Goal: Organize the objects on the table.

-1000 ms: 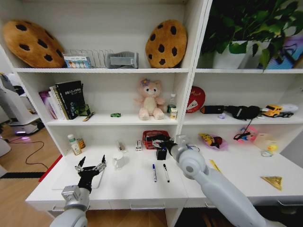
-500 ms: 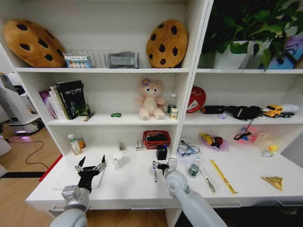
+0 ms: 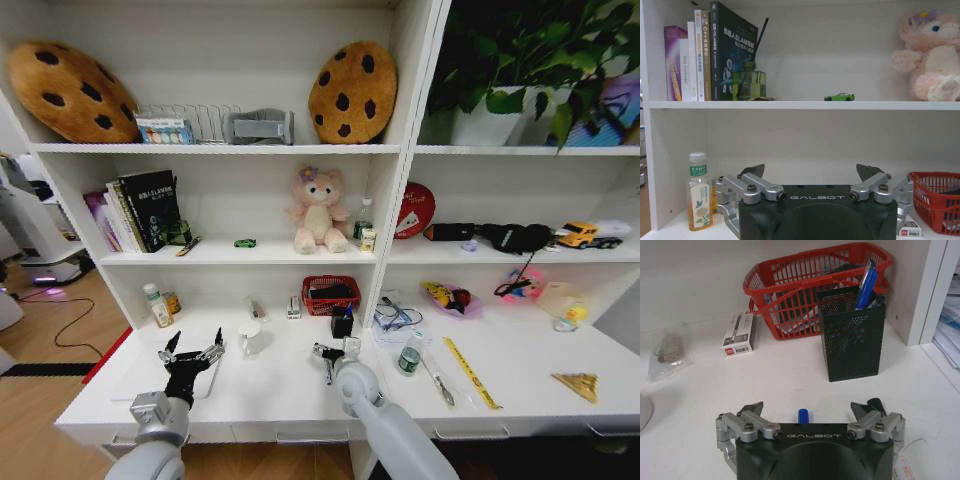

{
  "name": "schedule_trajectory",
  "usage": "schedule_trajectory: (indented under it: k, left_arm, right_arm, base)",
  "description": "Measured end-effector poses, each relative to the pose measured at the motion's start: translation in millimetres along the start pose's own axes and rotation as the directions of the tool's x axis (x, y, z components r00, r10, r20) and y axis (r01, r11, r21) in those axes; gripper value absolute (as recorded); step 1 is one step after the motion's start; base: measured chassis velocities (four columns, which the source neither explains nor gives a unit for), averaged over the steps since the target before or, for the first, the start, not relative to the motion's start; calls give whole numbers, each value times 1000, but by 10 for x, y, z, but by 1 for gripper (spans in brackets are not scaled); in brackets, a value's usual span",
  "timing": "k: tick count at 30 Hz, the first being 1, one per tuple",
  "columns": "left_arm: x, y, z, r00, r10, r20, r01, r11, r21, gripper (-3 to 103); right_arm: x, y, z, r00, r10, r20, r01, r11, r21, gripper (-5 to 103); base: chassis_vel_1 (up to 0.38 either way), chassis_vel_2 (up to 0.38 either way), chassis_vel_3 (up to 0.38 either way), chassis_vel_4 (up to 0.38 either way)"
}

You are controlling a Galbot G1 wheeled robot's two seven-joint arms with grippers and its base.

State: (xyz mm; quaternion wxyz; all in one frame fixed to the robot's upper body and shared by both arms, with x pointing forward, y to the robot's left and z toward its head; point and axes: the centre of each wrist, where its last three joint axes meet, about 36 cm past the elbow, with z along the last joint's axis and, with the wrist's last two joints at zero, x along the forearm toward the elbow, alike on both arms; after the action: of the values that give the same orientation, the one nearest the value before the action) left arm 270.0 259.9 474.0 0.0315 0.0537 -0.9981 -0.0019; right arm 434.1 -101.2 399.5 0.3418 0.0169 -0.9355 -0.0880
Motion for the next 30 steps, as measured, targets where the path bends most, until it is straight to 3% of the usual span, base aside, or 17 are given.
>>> schedule_trajectory:
  k: [2,7,10,25,30]
  left_arm:
    - [0,0,0,1000,0,0,0,1000,0,100]
    - [0,0,0,1000,0,0,0,1000,0,100]
    - [0,0,0,1000,0,0,0,1000,0,100]
    - [0,0,0,1000,0,0,0,1000,0,100]
    - [0,0,0,1000,0,0,0,1000,0,100]
  right_arm:
    - [-38,11,6,1000,-1,-7,1,1000,6,90]
    - [-84,21,32,1000,-2,-16,2,1000,14,85]
    - [-104,53,76,1000,-5,-21,5,1000,29,76]
    - [-187,54,126,999,-4,-38,6,999,49,65]
    - [-215,43,144,999,-7,-42,9,998,56,54]
  base:
    - [0,0,0,0]
    - [0,0,0,0]
    - [0,0,0,0]
    - [0,0,0,0]
    - [0,0,0,0]
